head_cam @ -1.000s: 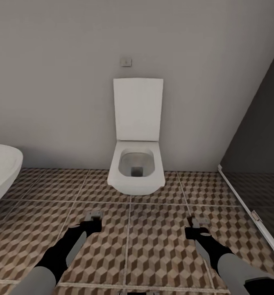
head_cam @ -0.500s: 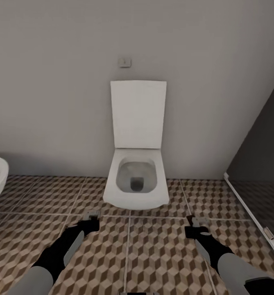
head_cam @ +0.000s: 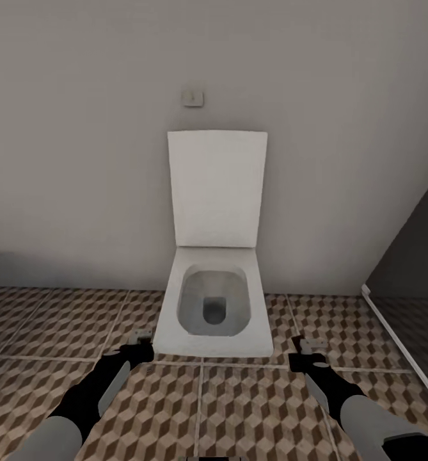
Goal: Take the four mousetraps from the cabinet in the bathroom and place them on the bathroom floor. Make sure all four end up on the same floor surface, and ensure that at least two of them are either under or directly next to the same bathroom sink.
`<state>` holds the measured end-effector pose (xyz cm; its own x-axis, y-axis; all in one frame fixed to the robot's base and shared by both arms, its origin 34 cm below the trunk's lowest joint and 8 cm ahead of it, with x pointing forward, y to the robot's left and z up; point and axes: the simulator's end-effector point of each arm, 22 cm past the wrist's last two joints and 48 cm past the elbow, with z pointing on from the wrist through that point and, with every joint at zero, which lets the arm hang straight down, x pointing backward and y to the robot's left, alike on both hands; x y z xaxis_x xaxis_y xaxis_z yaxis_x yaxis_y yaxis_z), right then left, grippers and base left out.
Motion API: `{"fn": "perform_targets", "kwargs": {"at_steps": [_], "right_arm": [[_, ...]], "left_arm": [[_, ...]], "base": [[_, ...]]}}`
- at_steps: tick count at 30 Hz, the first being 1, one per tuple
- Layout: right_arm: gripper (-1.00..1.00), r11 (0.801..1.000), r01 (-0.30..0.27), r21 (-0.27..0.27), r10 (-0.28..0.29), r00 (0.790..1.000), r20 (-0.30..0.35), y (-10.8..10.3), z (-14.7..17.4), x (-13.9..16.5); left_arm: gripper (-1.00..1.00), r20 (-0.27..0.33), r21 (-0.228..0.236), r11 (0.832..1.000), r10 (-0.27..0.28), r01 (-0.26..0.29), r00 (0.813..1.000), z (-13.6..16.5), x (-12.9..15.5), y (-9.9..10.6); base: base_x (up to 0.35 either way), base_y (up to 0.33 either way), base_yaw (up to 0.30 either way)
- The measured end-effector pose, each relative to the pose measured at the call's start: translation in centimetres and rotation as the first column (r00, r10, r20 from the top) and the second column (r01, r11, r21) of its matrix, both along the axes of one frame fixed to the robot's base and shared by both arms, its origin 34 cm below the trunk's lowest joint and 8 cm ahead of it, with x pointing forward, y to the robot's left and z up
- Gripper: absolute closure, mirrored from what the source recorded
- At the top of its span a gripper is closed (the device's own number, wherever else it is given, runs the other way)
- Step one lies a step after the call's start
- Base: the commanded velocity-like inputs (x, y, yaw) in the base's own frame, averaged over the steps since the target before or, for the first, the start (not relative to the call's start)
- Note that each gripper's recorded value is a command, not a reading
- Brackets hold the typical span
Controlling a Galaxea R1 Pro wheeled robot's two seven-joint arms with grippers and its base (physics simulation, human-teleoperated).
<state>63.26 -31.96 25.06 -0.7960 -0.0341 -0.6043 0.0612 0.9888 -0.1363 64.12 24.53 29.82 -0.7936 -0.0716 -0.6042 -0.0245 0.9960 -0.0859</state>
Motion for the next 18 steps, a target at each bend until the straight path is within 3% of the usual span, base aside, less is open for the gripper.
{"fn": "perform_targets", "kwargs": {"at_steps": [4, 18], "right_arm": [[1.0, 1.0, 0.001, -0.002, -0.001, 1.0, 0.0, -0.13, 0.0, 0.0], [1.0, 1.0, 0.009, -0.005, -0.009, 1.0, -0.001, -0.69, 0.0, -0.06]], "left_arm": [[1.0, 0.002, -0.003, 1.0, 0.0, 0.0, 1.0, 0.06, 0.06, -0.1], [1.0, -0.011, -0.004, 1.0, 0.002, -0.002, 1.0, -0.06, -0.1, -0.17]], "base": [[0.196, 0.0, 0.0], [0.008, 0.0, 0.0]]}}
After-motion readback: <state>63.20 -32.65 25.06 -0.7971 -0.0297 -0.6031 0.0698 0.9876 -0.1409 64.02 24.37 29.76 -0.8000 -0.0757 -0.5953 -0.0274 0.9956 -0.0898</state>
